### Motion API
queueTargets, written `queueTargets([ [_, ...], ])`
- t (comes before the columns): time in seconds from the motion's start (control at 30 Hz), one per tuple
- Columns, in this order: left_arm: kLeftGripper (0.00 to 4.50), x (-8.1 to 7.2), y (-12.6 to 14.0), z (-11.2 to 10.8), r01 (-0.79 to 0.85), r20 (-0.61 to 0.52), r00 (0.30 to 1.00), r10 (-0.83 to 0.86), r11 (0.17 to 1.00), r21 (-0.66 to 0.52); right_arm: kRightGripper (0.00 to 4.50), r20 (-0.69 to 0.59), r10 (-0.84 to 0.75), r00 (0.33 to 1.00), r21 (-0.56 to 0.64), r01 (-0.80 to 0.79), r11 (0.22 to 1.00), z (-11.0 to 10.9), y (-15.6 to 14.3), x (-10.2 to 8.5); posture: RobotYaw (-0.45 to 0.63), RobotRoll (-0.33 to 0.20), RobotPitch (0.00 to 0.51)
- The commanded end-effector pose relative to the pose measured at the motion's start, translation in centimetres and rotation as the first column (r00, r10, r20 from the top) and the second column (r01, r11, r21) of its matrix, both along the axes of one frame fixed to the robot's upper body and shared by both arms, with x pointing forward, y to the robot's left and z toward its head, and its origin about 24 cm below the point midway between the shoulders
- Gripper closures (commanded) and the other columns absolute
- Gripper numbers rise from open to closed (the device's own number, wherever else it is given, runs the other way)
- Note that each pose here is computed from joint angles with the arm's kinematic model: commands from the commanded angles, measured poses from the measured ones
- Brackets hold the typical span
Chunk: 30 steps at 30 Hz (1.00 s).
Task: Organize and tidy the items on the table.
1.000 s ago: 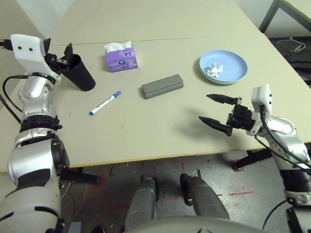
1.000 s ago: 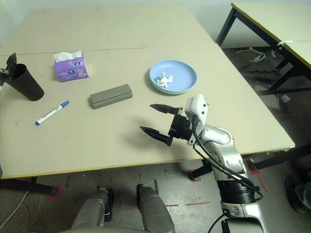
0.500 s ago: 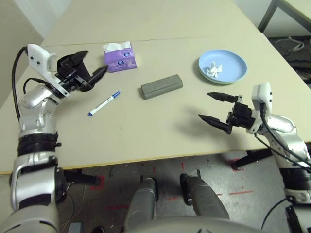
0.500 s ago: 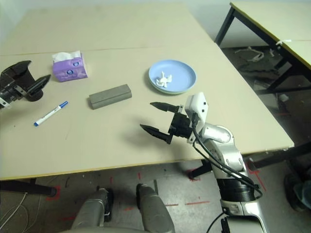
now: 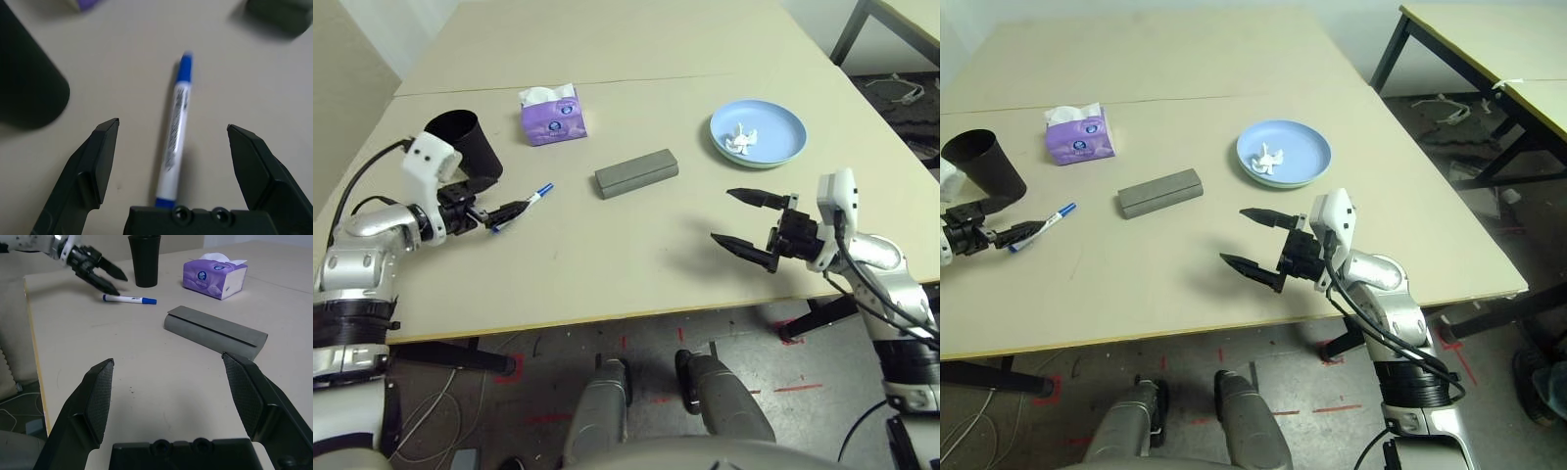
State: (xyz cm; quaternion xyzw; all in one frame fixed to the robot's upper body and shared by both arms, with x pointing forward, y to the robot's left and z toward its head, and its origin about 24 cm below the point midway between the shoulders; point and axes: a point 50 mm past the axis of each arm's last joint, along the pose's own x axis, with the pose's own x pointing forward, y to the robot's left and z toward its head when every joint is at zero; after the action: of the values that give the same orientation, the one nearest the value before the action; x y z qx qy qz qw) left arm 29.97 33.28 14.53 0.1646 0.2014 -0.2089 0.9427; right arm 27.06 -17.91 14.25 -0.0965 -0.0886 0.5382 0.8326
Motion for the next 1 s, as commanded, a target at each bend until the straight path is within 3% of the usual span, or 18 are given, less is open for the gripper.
queueTargets([
  [0.03,0.02,0.5,-0.1,-0.8,-0.010,-0.027,1.000,0.011,0.999,0.033,0.00,0.000,0.000,1.000,-0.011,0.000,1.000,-0.2,0.1,-0.4,-0.14,0.000,0.201],
  [0.37,0.02,2.1,-1.3,-2.7,0.025,-0.070,0.997,-0.019,0.997,0.079,0.00,0.012,-0.006,1.000,-0.009,0.006,1.000,0.3,0.2,-0.6,-0.17,0.000,0.200],
  [0.5,1.27,1.7,-0.9,-3.3,0.034,-0.117,0.993,-0.023,0.994,0.099,0.00,0.017,0.000,1.000,-0.024,0.000,1.000,0.3,0.0,-0.7,-0.17,0.000,0.199],
  [0.8,4.14,0.8,-0.2,-2.9,0.042,-0.104,0.994,-0.031,0.994,0.104,0.00,0.008,0.035,0.999,-0.032,-0.035,0.999,0.0,0.0,-0.7,-0.15,0.000,0.195],
  [1.0,4.20,-0.8,-0.5,-1.4,0.119,-0.016,0.993,-0.118,0.990,0.073,0.00,0.009,0.050,0.999,-0.037,-0.050,0.998,0.0,-0.1,-0.5,-0.14,0.000,0.197],
])
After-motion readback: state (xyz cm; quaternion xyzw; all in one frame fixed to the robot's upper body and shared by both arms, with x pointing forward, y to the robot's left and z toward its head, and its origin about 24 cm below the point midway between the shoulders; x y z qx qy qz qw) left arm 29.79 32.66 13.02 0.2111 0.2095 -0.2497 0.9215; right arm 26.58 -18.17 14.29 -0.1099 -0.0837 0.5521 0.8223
